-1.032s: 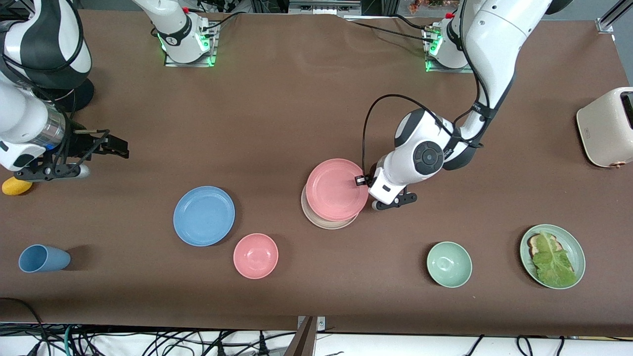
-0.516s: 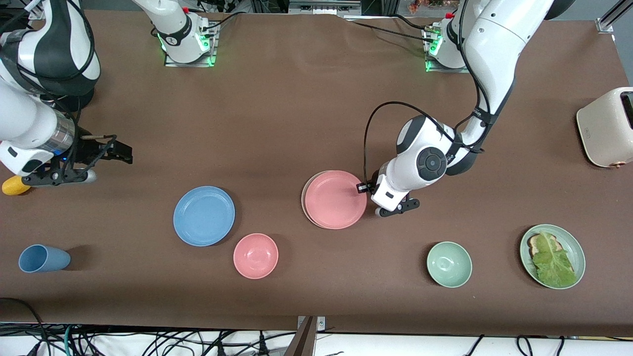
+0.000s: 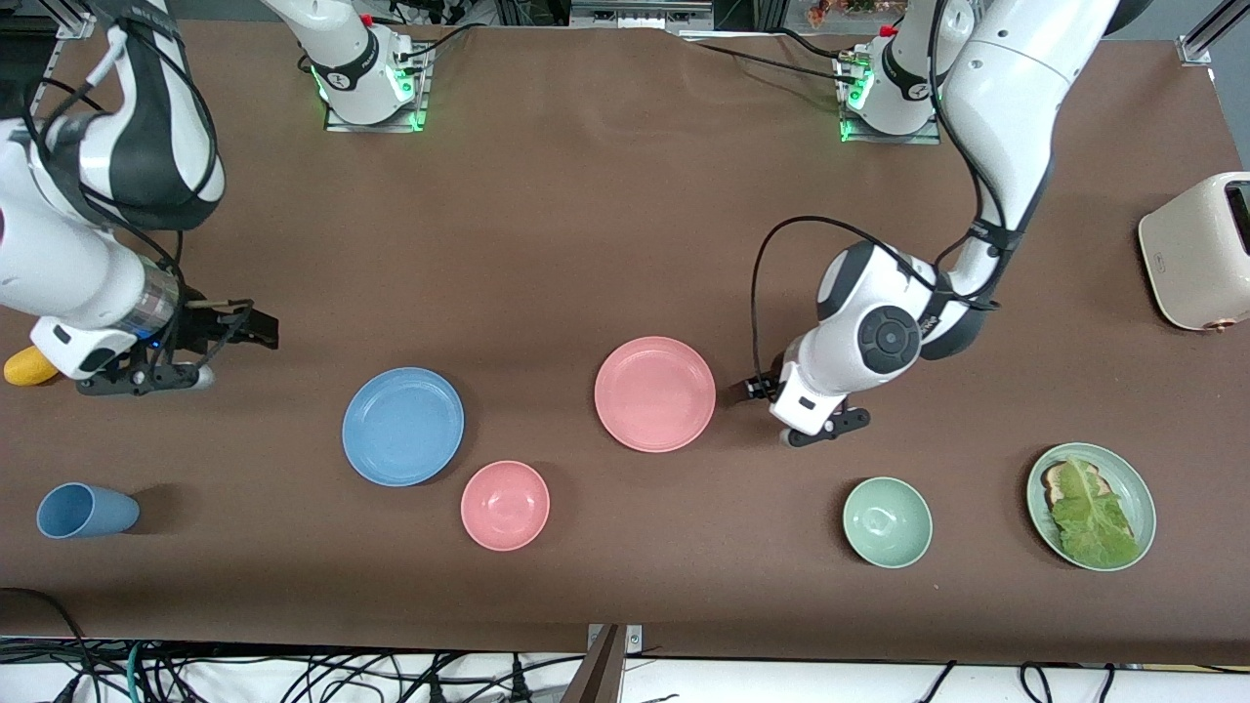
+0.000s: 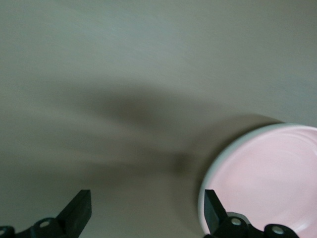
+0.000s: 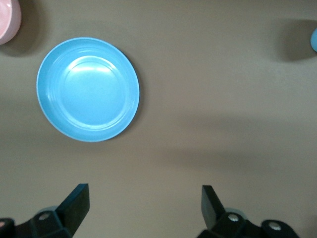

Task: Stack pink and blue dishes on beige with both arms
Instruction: 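Withdraw the left gripper while the right gripper reaches the blue plate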

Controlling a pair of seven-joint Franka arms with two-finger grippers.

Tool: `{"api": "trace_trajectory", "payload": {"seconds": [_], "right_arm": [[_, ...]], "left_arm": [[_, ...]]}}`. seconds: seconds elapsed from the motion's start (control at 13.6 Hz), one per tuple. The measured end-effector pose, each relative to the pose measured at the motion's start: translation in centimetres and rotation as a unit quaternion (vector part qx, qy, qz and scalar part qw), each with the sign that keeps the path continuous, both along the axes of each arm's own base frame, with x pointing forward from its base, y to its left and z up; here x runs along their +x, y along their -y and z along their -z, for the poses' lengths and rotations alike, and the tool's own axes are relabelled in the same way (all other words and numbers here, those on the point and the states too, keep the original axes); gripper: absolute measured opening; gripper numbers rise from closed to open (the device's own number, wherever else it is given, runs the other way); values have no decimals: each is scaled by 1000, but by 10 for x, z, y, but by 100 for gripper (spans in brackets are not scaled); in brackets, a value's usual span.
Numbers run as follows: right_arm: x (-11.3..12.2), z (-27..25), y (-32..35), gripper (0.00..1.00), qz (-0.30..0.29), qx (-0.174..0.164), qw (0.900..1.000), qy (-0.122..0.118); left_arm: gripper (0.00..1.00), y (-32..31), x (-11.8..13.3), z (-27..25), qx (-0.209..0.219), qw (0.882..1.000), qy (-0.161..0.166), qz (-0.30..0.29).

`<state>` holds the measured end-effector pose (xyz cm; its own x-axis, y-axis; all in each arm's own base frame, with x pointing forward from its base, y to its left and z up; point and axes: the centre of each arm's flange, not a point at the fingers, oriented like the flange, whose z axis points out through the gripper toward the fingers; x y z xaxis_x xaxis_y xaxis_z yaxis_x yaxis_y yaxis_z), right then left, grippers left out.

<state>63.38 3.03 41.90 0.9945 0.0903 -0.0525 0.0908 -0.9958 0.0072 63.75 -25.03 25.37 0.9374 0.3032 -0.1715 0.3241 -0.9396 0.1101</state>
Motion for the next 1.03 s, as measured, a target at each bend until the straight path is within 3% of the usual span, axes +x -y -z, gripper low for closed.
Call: {"api": "trace_trajectory", "payload": {"seconds": [0.22,0.59,1.03], "right_arm": [[13,44,-1,100,0,1,1000,3],[30,103,-2,100,-1,3,1000,19],[36,173,-19,100,-13,6,1000,22]], "left_arm": [[100,-54,11,-11,15,1000,-14,22],[100,-164,24,-24,4,997,-30,74],[100,-260,20,-50,3,994,-40,103]]}}
